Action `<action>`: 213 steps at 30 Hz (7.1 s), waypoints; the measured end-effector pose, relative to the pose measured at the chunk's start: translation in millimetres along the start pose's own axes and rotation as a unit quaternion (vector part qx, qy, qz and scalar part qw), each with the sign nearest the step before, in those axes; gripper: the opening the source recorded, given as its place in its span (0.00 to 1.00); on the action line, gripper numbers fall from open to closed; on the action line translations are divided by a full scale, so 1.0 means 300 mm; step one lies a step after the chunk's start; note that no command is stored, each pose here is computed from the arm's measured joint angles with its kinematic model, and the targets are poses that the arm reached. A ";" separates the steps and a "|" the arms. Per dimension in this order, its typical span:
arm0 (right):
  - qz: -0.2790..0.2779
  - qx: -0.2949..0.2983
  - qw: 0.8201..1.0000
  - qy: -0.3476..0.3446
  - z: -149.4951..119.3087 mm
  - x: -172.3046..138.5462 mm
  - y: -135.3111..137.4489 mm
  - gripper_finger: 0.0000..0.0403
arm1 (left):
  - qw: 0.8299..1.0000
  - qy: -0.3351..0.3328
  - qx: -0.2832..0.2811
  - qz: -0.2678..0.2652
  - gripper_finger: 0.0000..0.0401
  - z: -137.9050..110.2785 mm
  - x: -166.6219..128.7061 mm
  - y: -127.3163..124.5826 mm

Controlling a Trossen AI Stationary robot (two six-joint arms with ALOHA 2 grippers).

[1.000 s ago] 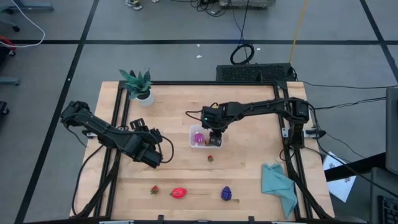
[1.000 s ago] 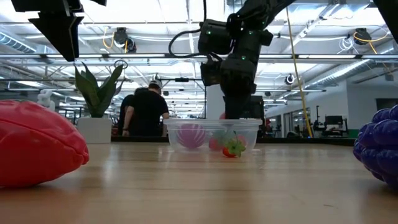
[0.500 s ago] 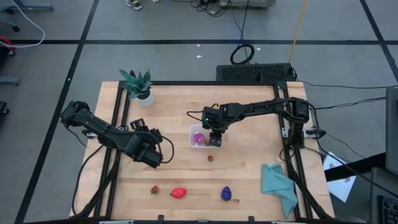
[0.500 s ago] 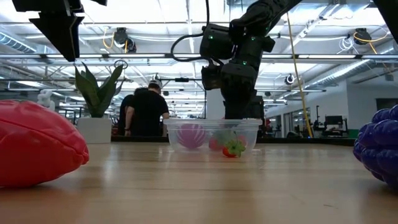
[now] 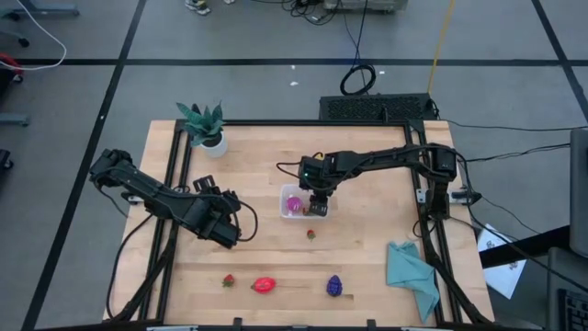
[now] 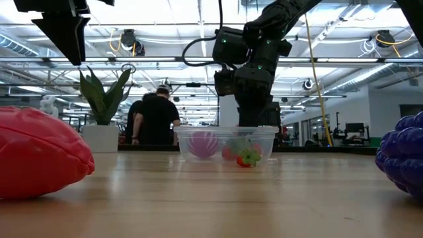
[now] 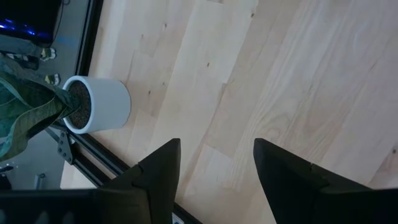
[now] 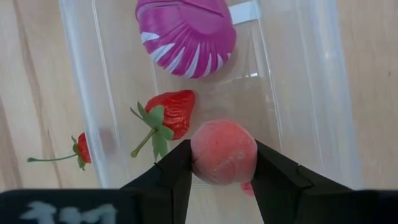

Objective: Pick and placing Produce into tupperware
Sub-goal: Put the pink peach into the transparent bin, then put the pink dragon fruit into the transparent bin

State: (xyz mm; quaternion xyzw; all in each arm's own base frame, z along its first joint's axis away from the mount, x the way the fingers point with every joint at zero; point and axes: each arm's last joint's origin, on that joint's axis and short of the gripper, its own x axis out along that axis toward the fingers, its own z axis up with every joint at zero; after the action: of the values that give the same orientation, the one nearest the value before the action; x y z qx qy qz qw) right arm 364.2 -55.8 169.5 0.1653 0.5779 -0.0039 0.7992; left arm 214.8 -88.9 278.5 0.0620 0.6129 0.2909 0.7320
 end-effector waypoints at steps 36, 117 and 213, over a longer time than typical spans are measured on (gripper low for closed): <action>0.001 -0.001 1.000 0.000 0.000 0.000 0.000 0.33 | 1.000 -0.001 0.000 -0.001 0.52 0.000 0.000 -0.001; 0.075 -0.100 0.992 -0.030 -0.198 -0.125 0.630 0.42 | 0.955 -0.051 0.065 -0.284 0.52 0.027 0.041 -0.473; 0.062 -0.120 0.991 -0.018 -0.197 -0.124 0.609 0.42 | 0.920 -0.025 0.062 -0.386 0.59 0.102 0.178 -0.637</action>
State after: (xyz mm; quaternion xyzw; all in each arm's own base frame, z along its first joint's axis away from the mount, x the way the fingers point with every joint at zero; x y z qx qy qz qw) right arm 333.2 125.9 234.9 0.1035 0.5484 0.1125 0.8221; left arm 314.4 -211.2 154.4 -0.1270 0.5873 -0.0541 0.7975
